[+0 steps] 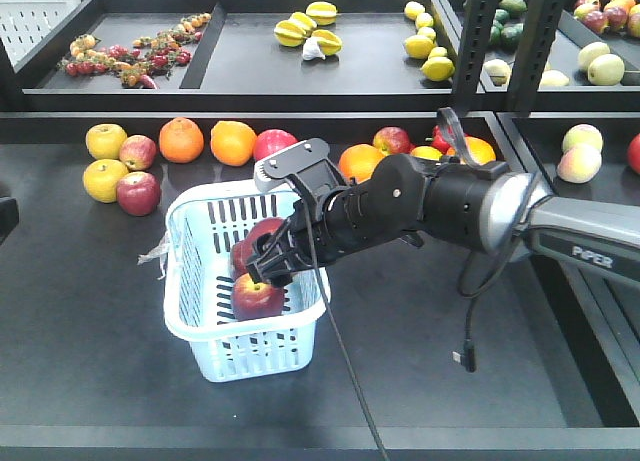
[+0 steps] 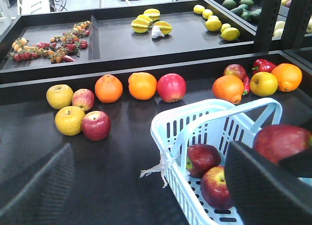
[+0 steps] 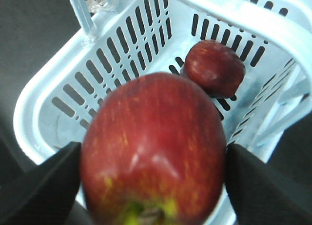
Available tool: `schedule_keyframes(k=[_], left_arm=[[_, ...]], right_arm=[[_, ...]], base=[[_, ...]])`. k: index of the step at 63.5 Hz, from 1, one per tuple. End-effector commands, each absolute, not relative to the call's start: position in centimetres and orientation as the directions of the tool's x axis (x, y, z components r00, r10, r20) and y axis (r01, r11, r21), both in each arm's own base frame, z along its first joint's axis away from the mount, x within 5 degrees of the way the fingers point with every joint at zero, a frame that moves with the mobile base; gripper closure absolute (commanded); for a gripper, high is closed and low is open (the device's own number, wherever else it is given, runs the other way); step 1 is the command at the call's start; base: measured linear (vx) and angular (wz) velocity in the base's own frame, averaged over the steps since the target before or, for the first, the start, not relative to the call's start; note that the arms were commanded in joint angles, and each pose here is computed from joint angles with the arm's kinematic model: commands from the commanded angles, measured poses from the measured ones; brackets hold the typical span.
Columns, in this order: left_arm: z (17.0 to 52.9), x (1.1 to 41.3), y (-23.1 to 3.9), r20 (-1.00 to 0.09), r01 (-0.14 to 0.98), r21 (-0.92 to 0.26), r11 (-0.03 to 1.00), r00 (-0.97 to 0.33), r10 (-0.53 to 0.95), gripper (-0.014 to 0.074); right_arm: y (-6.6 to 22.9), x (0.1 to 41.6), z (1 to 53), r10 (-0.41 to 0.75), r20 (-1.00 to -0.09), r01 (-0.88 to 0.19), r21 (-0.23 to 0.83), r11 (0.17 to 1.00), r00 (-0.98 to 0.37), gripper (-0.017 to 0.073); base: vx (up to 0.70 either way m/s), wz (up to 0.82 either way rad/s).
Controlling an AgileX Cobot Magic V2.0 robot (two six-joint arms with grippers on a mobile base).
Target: Pick three apples into basket with both arms
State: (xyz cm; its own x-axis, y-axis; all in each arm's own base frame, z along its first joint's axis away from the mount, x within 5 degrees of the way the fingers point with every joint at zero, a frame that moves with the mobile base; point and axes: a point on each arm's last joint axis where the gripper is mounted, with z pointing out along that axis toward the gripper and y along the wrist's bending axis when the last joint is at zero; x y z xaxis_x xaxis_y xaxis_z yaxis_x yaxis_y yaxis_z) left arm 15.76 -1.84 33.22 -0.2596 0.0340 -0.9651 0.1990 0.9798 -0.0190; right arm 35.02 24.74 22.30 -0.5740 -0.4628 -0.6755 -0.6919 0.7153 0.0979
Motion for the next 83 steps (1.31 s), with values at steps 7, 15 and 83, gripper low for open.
schedule_keyframes(k=[7,15,83], left_arm=[[34.4,15.9,-1.6,-0.980,0.168,-0.038,0.985,-0.200,-0.003,0.0001],[34.4,15.9,-1.6,-0.980,0.168,-0.038,0.985,-0.200,-0.003,0.0001],[34.4,15.9,-1.6,-0.980,0.168,-0.038,0.985,-0.200,-0.003,0.0001]], right_arm=[[24.7,35.5,25.7,-0.394,-0.769,-0.680,0.072,0.729,-0.503,-0.0112],[24.7,35.4,25.7,-0.400,-0.766,-0.684,0.070,0.727,-0.504,-0.0104],[-2.0,21.2,35.9,-0.096,-0.744,-0.059,-0.077,0.995,-0.661,-0.0018]], base=[[0.00,0.00],[0.00,0.00],[0.00,0.00]])
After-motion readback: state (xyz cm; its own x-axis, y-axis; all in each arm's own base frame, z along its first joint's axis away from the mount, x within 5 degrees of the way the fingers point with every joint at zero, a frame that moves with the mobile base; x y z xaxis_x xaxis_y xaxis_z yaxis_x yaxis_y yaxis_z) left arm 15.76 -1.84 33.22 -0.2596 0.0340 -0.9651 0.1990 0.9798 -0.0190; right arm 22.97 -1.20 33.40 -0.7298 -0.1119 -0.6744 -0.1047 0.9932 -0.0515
